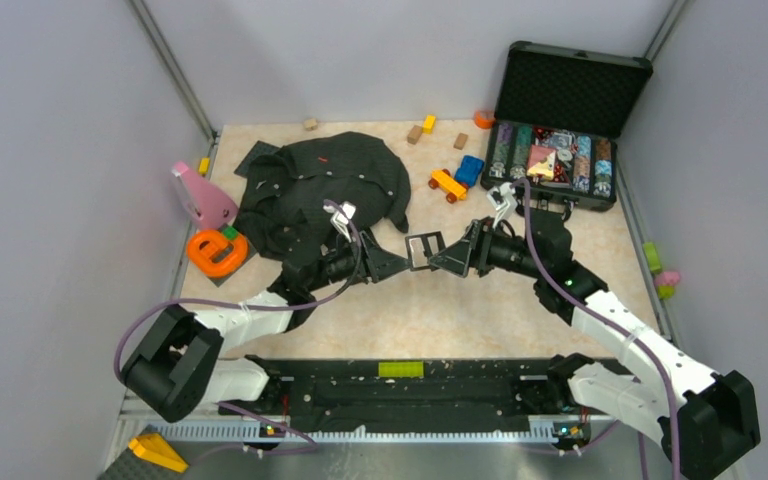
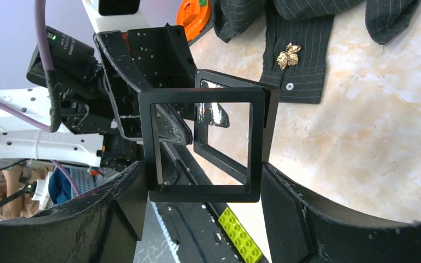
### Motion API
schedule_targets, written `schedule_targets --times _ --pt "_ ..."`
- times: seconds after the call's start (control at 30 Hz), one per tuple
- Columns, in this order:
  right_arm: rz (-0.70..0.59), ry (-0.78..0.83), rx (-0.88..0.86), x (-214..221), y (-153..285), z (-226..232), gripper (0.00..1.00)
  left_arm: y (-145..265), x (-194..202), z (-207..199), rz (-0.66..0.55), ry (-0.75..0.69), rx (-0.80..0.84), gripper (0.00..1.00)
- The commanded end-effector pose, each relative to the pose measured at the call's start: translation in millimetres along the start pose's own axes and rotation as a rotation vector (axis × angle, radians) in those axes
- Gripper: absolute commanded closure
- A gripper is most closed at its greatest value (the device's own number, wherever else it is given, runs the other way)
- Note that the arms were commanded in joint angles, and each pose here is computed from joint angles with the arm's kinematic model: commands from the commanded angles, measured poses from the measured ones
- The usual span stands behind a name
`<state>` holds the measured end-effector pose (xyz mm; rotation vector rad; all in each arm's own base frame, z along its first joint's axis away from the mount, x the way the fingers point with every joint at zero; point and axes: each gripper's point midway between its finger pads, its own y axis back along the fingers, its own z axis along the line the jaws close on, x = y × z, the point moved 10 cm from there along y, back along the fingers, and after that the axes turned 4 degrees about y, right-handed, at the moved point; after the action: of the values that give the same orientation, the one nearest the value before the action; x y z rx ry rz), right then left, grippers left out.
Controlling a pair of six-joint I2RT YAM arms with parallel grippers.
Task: Remove the brooch from the garment
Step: Open the brooch box.
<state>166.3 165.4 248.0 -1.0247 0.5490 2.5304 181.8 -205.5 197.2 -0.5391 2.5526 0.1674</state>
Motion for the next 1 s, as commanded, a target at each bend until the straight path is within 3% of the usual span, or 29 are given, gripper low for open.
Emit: schedule_targets --times 0.0,0.2,0.4,0.53,0.73,0.9,0.97 --pt "-0.043 0.035 -0.064 -8 2 10 0.6 1 -8 -19 -0.008 -0.011 0.198 0.5" --pt "-0.044 0.031 -0.075 -7 2 11 0.59 -3 -6 -18 0.055 0.012 0.215 0.54" --pt "-0.049 0.034 -0.08 -8 3 12 0.55 -3 -6 -17 0.057 -0.002 0.21 0.82" --pt "-0.048 0.049 -0.055 -8 4 10 0.38 -3 -8 -17 0.045 -0.036 0.193 1.0" --pt "-0.016 0.131 0.147 -10 12 -2 0.14 -1 -11 -13 0.045 -0.074 0.054 1.0" --pt "0.007 0.195 0.282 -11 18 -11 0.1 3 -14 -4 0.038 -0.097 -0.125 1.0" --pt "0.008 0.203 0.298 -10 19 -13 0.13 4 -14 -3 0.032 -0.112 -0.151 1.0"
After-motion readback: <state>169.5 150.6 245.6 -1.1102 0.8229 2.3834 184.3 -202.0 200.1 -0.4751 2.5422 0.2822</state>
